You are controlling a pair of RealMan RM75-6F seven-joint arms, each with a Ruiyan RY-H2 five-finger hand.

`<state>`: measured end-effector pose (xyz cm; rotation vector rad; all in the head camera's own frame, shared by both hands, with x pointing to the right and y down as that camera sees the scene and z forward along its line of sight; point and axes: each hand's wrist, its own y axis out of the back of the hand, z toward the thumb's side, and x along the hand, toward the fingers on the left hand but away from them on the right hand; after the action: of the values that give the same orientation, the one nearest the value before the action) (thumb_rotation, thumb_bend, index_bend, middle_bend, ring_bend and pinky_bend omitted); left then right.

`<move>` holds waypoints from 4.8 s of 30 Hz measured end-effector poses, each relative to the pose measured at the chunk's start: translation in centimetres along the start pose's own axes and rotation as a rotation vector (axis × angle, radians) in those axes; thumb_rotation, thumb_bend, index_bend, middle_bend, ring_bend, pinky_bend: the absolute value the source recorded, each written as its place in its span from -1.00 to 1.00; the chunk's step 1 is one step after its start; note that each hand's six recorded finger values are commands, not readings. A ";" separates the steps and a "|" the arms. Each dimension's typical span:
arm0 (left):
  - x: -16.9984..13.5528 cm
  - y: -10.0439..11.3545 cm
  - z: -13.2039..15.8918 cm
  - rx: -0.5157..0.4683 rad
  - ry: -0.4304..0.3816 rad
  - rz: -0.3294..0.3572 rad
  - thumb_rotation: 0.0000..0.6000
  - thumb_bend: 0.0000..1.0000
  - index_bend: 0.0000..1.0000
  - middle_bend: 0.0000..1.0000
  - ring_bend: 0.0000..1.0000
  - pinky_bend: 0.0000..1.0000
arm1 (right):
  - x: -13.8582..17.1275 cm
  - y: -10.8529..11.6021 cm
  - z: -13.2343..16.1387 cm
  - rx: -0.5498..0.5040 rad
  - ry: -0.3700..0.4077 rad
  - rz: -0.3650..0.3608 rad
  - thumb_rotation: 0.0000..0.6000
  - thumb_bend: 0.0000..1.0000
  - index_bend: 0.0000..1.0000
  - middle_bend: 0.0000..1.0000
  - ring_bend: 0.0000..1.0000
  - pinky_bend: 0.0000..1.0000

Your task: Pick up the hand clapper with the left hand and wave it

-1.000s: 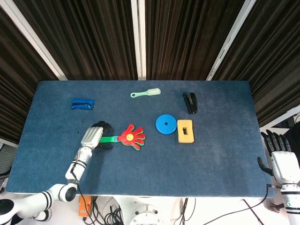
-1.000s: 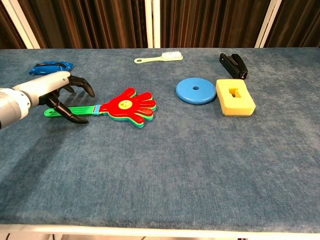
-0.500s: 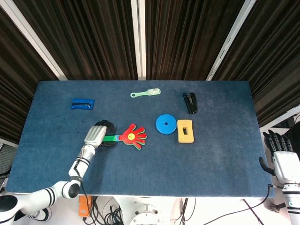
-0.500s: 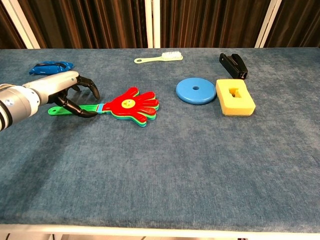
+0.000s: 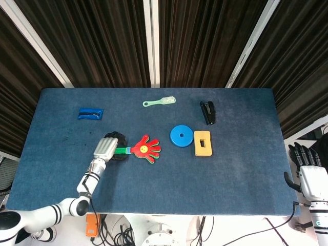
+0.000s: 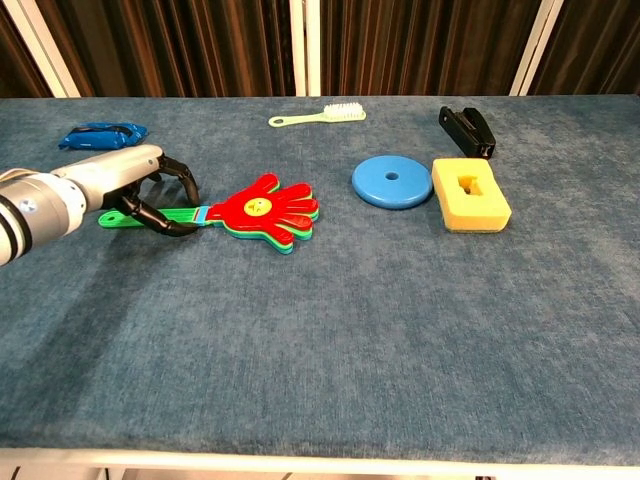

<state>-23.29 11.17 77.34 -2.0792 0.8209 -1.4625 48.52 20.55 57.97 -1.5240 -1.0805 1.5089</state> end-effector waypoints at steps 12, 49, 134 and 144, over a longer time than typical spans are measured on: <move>0.2 -0.2 0.5 0.003 -0.019 -0.007 1.00 -0.50 -0.05 -0.52 -0.81 -0.74 | 0.1 0.1 -0.3 -0.003 -0.008 -0.003 1.00 -0.38 -1.00 -1.00 -1.00 -1.00; -1.5 7.0 -0.3 -0.281 -0.038 0.389 1.00 -0.43 0.08 0.19 0.44 0.84 | 0.0 0.0 -0.1 -0.002 -0.006 0.002 1.00 -0.38 -1.00 -1.00 -1.00 -1.00; -5.5 13.4 -2.3 -0.201 -0.046 0.368 1.00 0.14 1.00 1.00 1.00 1.00 | 0.1 -0.1 -0.1 -0.005 -0.014 0.008 1.00 -0.38 -1.00 -1.00 -1.00 -1.00; -6.4 16.1 -3.9 -1.198 -0.120 0.456 1.00 0.14 1.00 1.00 1.00 1.00 | 0.0 -0.3 0.2 0.003 -0.009 0.013 1.00 -0.38 -1.00 -1.00 -1.00 -1.00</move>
<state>-31.86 4.00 63.55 -2.3679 2.3086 -0.5630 48.30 20.66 58.24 -1.5266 -1.0749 1.5268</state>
